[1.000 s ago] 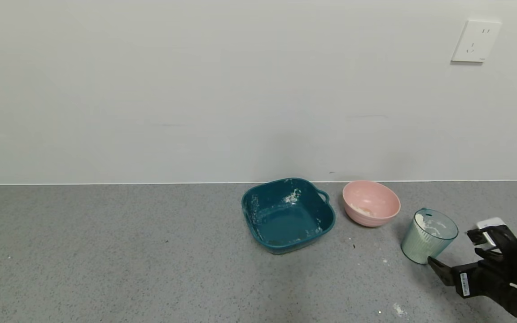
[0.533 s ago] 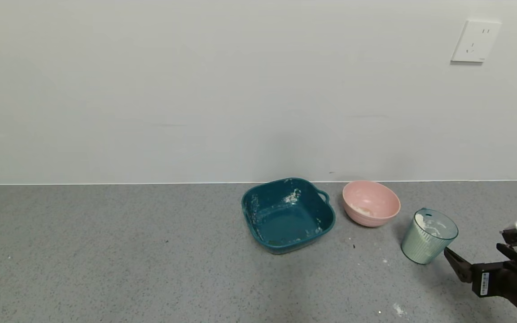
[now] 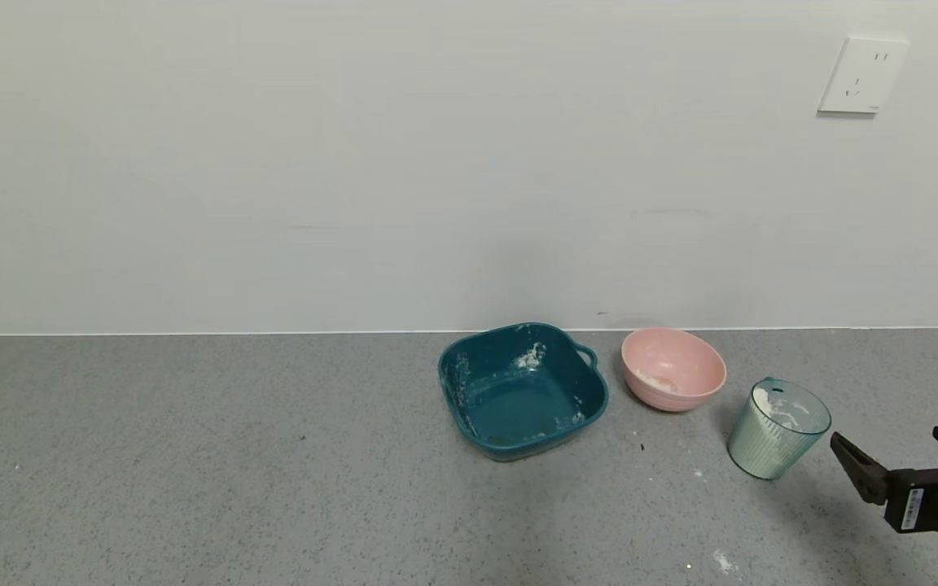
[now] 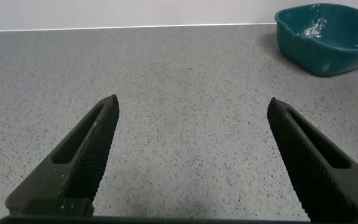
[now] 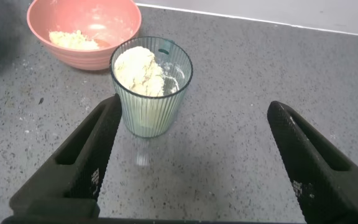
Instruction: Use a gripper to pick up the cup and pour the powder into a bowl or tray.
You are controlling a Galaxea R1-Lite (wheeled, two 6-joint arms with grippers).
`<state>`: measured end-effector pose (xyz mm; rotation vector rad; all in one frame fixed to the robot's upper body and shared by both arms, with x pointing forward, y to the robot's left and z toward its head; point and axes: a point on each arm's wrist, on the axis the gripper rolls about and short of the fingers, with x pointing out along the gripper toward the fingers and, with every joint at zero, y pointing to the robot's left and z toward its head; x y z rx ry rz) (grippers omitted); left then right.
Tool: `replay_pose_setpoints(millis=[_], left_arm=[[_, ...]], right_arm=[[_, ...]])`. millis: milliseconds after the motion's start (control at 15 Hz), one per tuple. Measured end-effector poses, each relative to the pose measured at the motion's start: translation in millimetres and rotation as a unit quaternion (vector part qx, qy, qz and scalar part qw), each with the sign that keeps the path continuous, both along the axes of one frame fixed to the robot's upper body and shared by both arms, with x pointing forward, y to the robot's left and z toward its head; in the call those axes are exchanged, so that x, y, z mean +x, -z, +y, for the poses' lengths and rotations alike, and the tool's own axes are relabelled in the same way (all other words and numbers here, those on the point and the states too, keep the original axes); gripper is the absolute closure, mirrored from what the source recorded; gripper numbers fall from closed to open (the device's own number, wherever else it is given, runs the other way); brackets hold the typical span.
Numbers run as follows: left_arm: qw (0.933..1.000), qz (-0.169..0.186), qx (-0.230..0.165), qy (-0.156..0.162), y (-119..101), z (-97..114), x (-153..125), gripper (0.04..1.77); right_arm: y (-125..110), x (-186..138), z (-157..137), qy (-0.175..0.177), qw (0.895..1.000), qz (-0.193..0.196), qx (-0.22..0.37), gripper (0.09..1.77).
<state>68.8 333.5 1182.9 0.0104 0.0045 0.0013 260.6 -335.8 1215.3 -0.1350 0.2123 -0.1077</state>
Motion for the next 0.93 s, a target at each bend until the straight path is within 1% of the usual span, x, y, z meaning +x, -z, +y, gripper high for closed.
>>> replay_pose_setpoints(millis=[333, 600, 733, 933], left_arm=[[1.0000, 0.000, 0.000, 0.000, 0.0, 0.0, 0.0, 0.09], [1.0000, 0.000, 0.000, 0.000, 0.0, 0.0, 0.0, 0.09], [1.0000, 0.000, 0.000, 0.000, 0.0, 0.0, 0.0, 0.09], [1.0000, 0.000, 0.000, 0.000, 0.0, 0.0, 0.0, 0.09]], right_arm=[[-9.7, -23.3, -1.0, 0.001, 1.000, 0.001, -0.001, 0.16], [-14.5, -43.0, -1.6, 0.002, 1.000, 0.014, 0.001, 0.16], [-17.9, -49.9, -3.2, 0.009, 1.000, 0.021, 0.001, 0.16], [-25.7, -60.4, -4.9, 0.016, 1.000, 0.016, 0.002, 0.16]])
